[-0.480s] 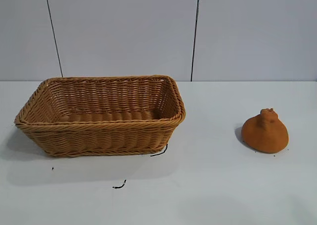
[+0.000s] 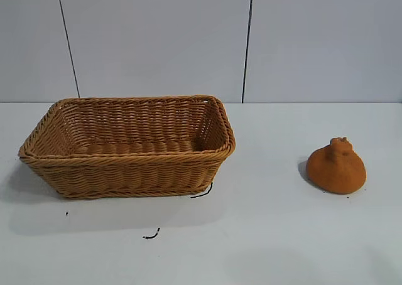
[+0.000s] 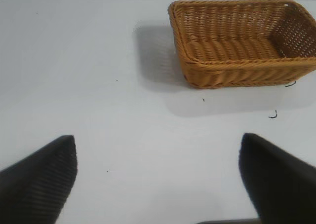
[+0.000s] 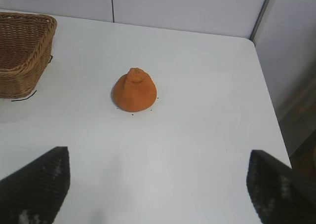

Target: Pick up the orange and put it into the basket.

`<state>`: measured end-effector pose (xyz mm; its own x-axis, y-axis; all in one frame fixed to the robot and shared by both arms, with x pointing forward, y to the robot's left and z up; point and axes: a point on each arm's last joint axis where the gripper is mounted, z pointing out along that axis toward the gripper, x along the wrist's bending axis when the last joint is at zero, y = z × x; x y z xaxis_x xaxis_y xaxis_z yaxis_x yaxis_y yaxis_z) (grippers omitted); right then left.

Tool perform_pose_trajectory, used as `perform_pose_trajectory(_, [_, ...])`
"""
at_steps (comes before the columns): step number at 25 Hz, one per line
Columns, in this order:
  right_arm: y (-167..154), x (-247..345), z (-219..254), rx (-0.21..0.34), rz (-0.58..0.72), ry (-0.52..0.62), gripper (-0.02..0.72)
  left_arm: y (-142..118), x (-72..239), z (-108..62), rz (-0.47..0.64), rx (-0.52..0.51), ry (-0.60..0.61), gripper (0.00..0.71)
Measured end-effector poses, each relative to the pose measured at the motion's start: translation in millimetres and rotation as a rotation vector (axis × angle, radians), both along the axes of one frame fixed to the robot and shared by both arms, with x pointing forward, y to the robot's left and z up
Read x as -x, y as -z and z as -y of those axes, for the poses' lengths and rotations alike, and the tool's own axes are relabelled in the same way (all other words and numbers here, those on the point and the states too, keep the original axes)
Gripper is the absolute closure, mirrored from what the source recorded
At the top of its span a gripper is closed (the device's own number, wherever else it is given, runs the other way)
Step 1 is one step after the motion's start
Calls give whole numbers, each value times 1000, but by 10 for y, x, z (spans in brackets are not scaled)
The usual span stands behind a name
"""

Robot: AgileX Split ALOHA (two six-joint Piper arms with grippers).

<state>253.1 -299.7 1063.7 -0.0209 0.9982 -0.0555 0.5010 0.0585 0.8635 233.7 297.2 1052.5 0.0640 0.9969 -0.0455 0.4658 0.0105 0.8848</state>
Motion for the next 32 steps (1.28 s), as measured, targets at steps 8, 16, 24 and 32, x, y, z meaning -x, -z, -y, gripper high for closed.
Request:
perform_pose_trajectory(8, [-243,-914,-29,-115,-371,62,8,0,0,0,0,0,0,71])
perform_pose_trajectory(16, [-247,-2164,-60,-146,-611,76,8,0,0,0,0,0,0,71])
perform_pose_trajectory(24, [118,-3285,-80,-147,-733,62,8,0,0,0,0,0,0,71])
perform_pose_trajectory(32, [716,-3830,-126,-191,-894,58,8,0,0,0,0,0,0,71])
